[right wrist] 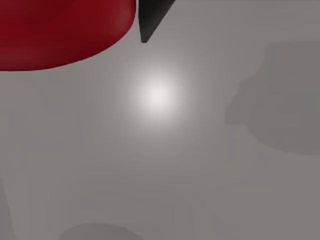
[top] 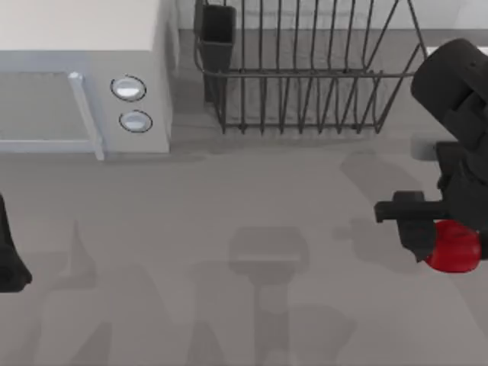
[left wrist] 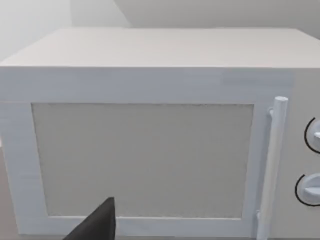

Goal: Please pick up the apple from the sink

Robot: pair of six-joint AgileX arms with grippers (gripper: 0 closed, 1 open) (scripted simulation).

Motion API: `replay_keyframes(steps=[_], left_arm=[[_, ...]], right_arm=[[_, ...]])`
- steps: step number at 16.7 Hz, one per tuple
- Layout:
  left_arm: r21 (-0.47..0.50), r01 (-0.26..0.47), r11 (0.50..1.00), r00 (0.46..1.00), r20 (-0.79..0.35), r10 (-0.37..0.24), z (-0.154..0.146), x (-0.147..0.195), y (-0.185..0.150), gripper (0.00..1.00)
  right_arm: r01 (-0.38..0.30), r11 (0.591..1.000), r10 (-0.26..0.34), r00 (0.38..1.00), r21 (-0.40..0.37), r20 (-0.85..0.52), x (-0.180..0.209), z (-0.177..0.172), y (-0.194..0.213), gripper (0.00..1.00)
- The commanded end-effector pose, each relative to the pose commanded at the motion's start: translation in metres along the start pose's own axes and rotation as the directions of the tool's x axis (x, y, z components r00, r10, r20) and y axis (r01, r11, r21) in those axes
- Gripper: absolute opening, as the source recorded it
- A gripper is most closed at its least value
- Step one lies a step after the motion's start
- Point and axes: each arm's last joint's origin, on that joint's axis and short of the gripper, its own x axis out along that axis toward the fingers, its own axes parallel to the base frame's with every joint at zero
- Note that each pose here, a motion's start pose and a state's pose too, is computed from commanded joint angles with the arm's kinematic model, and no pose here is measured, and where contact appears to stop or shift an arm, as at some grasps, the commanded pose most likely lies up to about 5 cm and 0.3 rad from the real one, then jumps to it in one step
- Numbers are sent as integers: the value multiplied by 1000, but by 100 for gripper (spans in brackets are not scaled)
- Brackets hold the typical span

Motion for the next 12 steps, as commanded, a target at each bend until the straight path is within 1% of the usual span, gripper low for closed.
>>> replay_keyframes(steps=[4,6,11,12], left_arm=[[0,0,1000,1000,0,0,0,0,0,100],[0,0,1000,1000,0,0,0,0,0,100],[0,0,1000,1000,0,0,0,0,0,100],[0,0,1000,1000,0,0,0,0,0,100]], right_arm=[[-8,1000,8,1000,-2,15,48,-1,0,0],[-3,1000,3,1000,-3,7,64,-4,-1,0],[-1,1000,1,1000,-3,4,68,-5,-2,0],[-1,1000,1,1000,-3,4,68,-5,-2,8]])
